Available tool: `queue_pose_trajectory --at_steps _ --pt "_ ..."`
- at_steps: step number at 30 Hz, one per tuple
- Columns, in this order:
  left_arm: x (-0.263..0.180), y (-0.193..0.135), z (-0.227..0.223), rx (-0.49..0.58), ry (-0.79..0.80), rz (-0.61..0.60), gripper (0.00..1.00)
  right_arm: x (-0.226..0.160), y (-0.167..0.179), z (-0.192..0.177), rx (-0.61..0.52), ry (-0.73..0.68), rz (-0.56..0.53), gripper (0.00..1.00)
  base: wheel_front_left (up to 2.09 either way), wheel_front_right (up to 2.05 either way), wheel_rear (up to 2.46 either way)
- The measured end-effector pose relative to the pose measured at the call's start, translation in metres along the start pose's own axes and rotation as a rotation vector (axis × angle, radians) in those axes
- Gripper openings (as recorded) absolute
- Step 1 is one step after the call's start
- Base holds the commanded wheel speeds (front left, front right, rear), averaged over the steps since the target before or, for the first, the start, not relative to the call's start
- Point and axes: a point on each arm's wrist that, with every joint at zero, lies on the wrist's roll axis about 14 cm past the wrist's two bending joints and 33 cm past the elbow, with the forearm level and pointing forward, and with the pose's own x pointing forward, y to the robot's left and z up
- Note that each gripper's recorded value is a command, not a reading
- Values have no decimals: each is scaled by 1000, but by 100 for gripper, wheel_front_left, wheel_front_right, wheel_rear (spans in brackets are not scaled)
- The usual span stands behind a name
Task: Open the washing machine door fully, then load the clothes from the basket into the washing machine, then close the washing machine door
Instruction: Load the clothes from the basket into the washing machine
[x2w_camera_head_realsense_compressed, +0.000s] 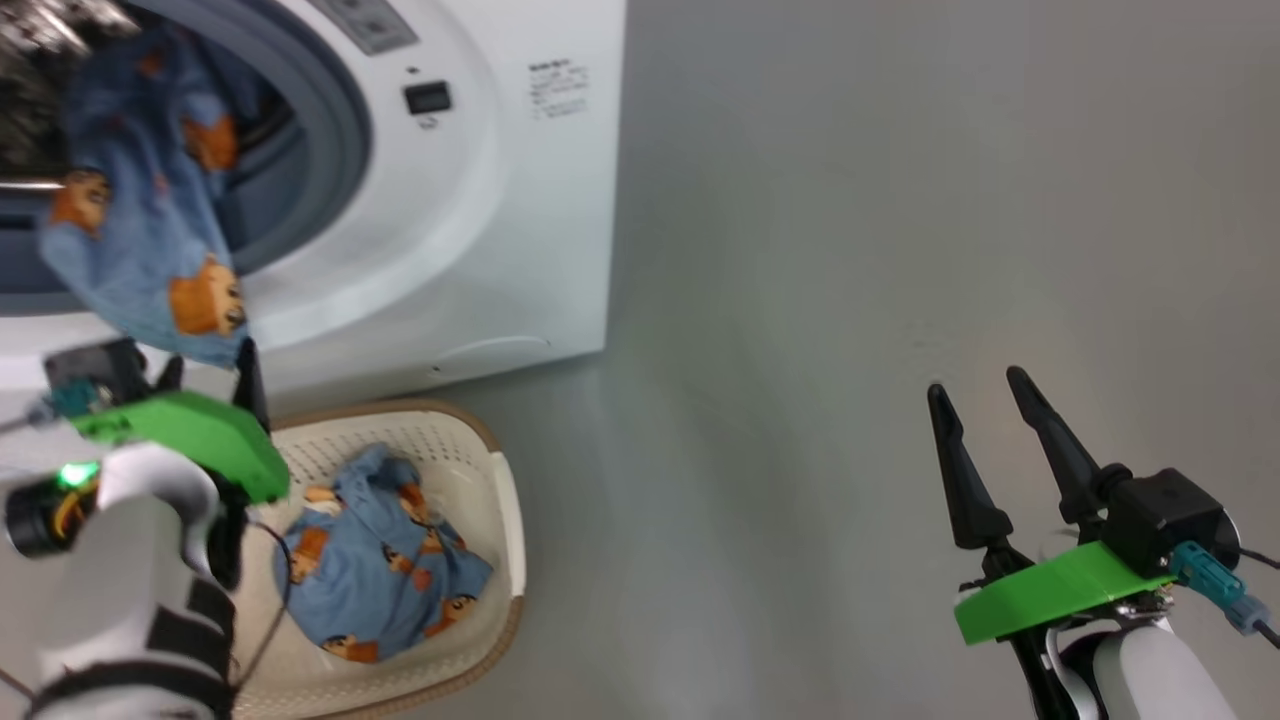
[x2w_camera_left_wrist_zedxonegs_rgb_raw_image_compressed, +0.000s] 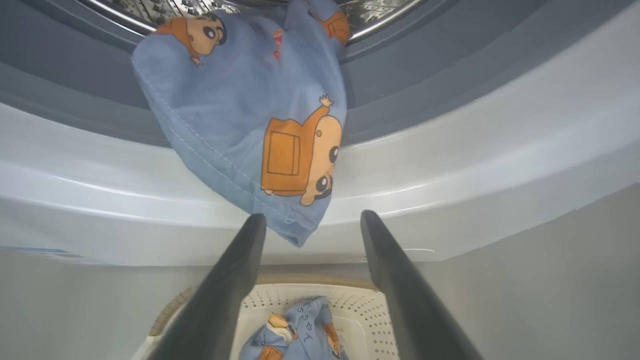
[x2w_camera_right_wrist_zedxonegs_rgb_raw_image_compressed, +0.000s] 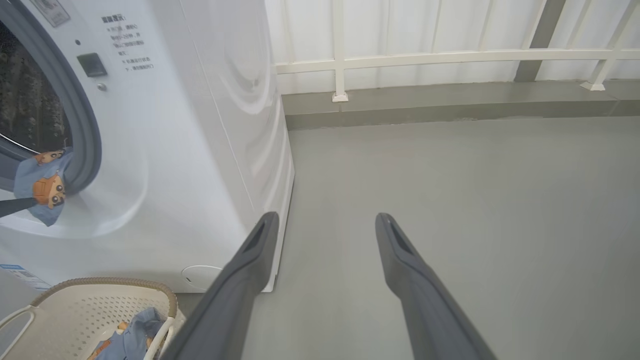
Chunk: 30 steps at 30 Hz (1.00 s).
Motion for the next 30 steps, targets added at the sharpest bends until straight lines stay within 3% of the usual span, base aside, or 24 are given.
queue_pose_trajectory --at_steps 11,19,26,27,28,29,30 --pt "43 -7 -16 -48 143 29 100 0 -21 -24 8 58 -58 100 0 0 0" --pt "48 15 -8 -57 130 134 100 -1 -24 -30 13 73 -67 100 0 0 0" --pt "49 18 -10 -52 128 135 97 1 -24 -32 17 75 -66 100 0 0 0" --pt "49 17 -10 -51 126 131 81 2 -24 -31 19 69 -65 100 0 0 0" --pt "49 17 -10 -50 127 130 46 3 -24 -30 19 65 -64 100 0 0 0" --pt "50 17 -10 -47 128 129 19 4 -24 -29 18 65 -62 100 0 0 0" --pt "50 16 -9 -46 126 121 0 4 -23 -29 18 64 -62 100 0 0 0"
